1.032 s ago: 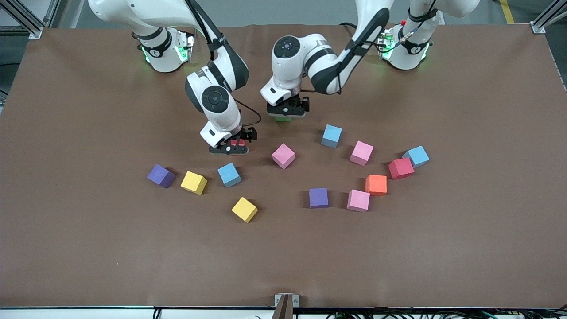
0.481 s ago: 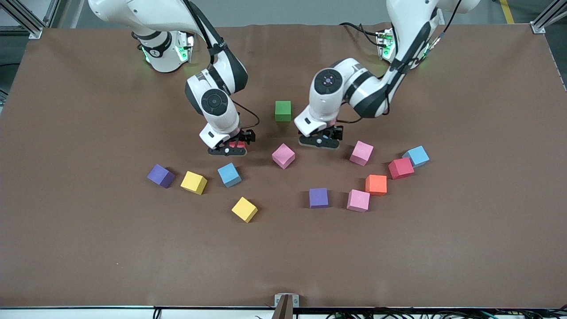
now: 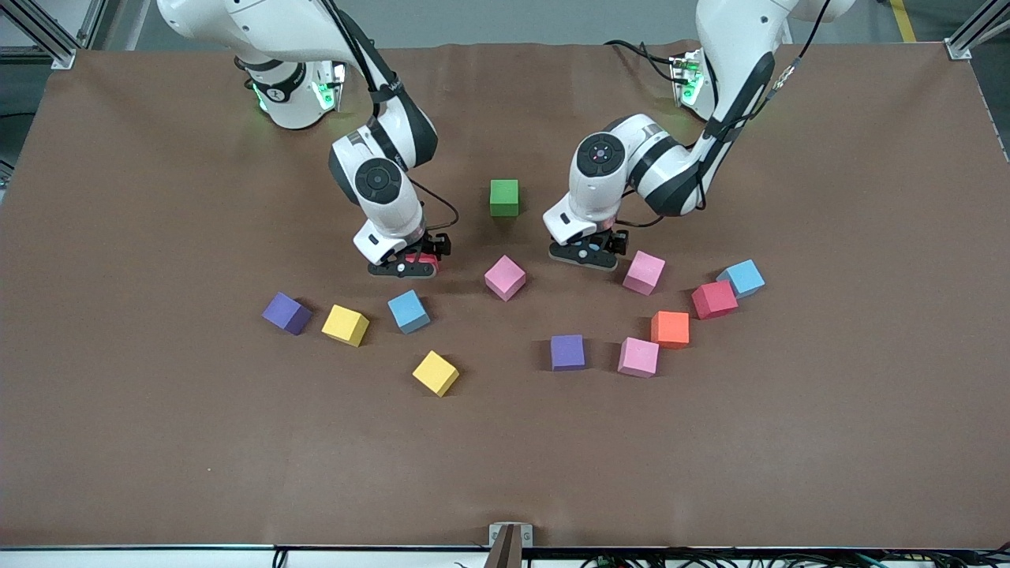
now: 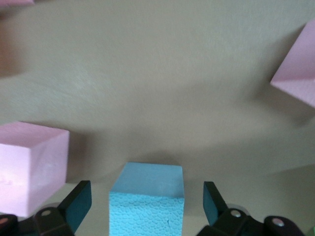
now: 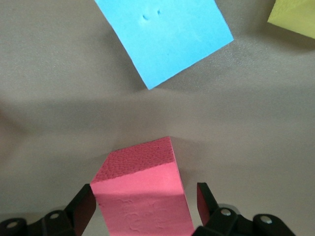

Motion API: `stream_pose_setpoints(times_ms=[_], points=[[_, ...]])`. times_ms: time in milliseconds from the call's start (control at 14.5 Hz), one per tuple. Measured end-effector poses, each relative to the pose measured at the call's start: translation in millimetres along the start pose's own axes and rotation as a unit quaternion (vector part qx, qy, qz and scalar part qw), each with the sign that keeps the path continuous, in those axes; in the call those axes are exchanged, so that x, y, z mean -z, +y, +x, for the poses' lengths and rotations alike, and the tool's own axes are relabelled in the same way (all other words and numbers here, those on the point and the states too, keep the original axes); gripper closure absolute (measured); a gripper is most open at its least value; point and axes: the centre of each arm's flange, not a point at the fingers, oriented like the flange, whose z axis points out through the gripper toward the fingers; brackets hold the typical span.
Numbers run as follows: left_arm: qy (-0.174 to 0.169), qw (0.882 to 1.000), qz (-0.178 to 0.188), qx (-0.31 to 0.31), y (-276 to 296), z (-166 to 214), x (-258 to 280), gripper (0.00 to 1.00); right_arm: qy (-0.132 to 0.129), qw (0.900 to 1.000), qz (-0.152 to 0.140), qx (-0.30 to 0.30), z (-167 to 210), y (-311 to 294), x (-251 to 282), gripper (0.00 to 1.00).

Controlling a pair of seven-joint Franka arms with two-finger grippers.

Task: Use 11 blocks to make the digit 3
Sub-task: 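Grasp the light blue cube with the left gripper, then place the red cube beside the green while the left gripper places blue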

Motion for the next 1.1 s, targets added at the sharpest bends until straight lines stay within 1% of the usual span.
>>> stream_pose_setpoints(times_ms=[138, 206, 275, 344, 413, 481, 550, 619, 757, 894, 963, 1032, 1100], points=[[0.002, 1.000, -0.006, -0.001, -3, -10, -11, 0.00, 0.000, 1.000, 0.000, -0.016, 1, 1, 0, 0.31], [0.004, 1.000, -0.010, -0.002, -4, -14, -14, 0.00, 0.000, 0.999, 0.001, -0.047, 3, 4, 2, 0.40], [0.006, 1.000, -0.013, -0.003, -5, -17, -17, 0.01, 0.000, 0.996, 0.001, -0.093, 5, 7, 3, 0.41], [0.007, 1.000, -0.014, -0.002, -6, -18, -18, 0.03, 0.000, 0.989, 0.001, -0.149, 7, 9, 6, 0.41], [0.008, 1.000, -0.015, -0.001, -7, -17, -18, 0.11, -0.001, 0.978, 0.002, -0.209, 8, 11, 11, 0.44], [0.009, 1.000, -0.016, 0.000, -8, -17, -18, 0.23, -0.002, 0.964, 0.002, -0.264, 7, 11, 18, 0.46], [0.010, 1.000, -0.016, 0.001, -8, -16, -17, 0.33, -0.003, 0.951, 0.003, -0.309, 7, 11, 26, 0.46], [0.012, 1.000, -0.017, 0.002, -9, -16, -16, 0.41, -0.002, 0.936, 0.007, -0.353, 6, 11, 35, 0.46], [0.016, 0.999, -0.019, 0.031, -9, -13, -12, 0.43, -0.002, 0.898, 0.014, -0.439, 3, 12, 50, 0.46], [0.021, 0.995, -0.024, 0.092, -5, -13, -4, 0.46, -0.003, 0.858, 0.019, -0.513, -2, 12, 60, 0.46], [0.023, 0.990, -0.027, 0.134, 0, -14, 1, 0.46, -0.004, 0.838, 0.019, -0.546, -6, 11, 62, 0.46], [0.021, 0.982, -0.030, 0.187, 5, -16, 7, 0.46, -0.006, 0.819, 0.017, -0.574, -13, 9, 61, 0.46], [0.017, 0.969, -0.033, 0.245, 13, -20, 12, 0.46, -0.008, 0.801, 0.012, -0.599, -22, 5, 58, 0.46]])
